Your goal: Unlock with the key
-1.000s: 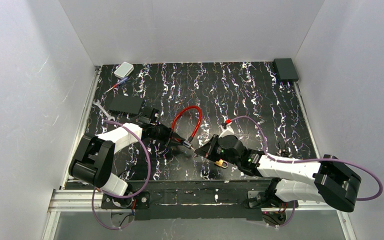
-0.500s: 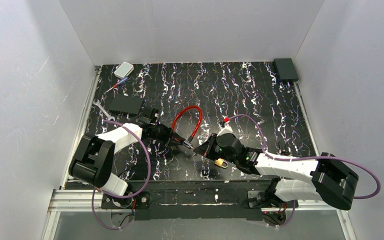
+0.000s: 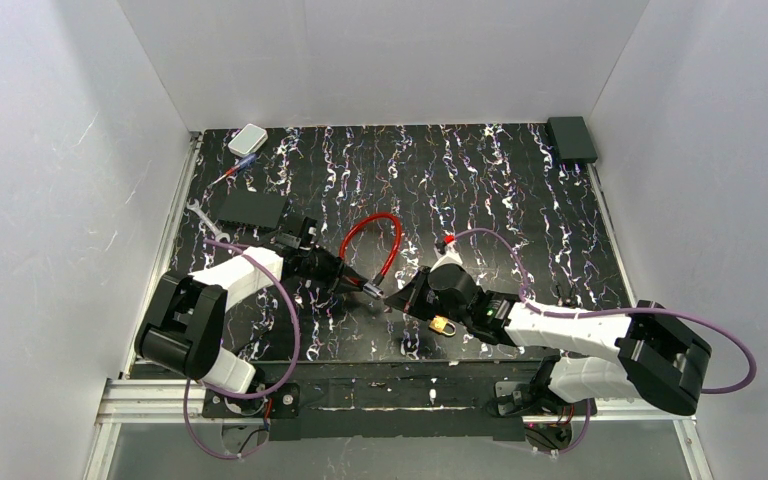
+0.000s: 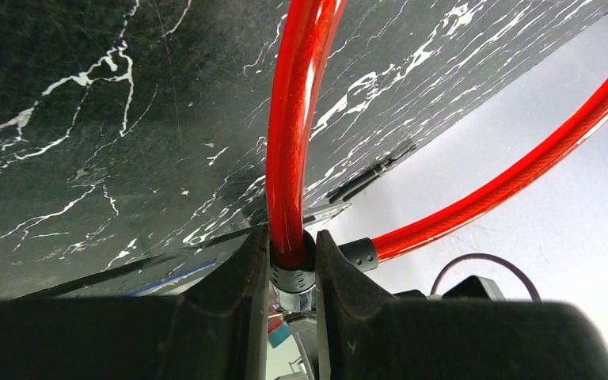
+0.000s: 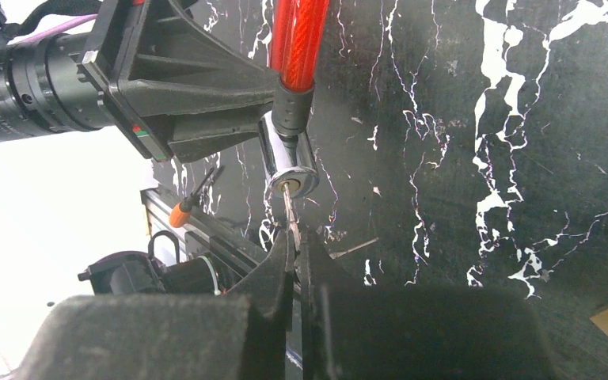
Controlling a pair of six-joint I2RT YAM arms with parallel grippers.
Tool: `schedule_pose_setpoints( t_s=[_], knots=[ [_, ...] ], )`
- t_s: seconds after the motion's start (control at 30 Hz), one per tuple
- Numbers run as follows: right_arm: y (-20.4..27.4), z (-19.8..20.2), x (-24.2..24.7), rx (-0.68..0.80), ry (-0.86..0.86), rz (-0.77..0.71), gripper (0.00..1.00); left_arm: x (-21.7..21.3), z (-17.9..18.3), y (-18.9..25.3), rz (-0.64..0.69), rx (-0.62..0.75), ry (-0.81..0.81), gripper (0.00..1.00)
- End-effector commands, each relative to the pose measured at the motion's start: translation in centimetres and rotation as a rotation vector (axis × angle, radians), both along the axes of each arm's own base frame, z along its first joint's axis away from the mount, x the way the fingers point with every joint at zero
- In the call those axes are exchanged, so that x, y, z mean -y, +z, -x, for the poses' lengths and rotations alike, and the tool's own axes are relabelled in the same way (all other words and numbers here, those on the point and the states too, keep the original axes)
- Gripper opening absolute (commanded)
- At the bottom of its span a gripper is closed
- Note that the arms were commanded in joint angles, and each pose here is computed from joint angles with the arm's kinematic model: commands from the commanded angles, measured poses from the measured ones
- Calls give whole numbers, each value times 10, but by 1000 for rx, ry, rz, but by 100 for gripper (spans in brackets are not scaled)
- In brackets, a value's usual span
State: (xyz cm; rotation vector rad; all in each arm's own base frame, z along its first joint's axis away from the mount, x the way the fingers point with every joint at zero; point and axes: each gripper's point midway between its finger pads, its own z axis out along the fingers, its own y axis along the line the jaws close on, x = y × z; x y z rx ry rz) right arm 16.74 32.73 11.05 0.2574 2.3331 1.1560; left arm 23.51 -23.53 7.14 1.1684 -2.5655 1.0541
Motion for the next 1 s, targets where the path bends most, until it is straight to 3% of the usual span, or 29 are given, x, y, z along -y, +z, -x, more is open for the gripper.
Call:
schedule_pose_setpoints(
  t_s=[0.0, 0.33, 0.63, 0.97],
  knots=[
    [14, -10, -6, 13, -41, -24, 1, -5, 8, 9, -12, 36, -28, 0],
    [11, -9, -10, 17, -27, -48, 1, 0, 11, 17, 9, 41, -35, 0],
    [-3, -6, -14, -76, -70, -126, 1, 1, 14, 17, 9, 30, -32, 0],
    [-4, -5, -9, -63, -69, -105, 1, 4, 14, 16, 22, 20, -31, 0]
  ],
)
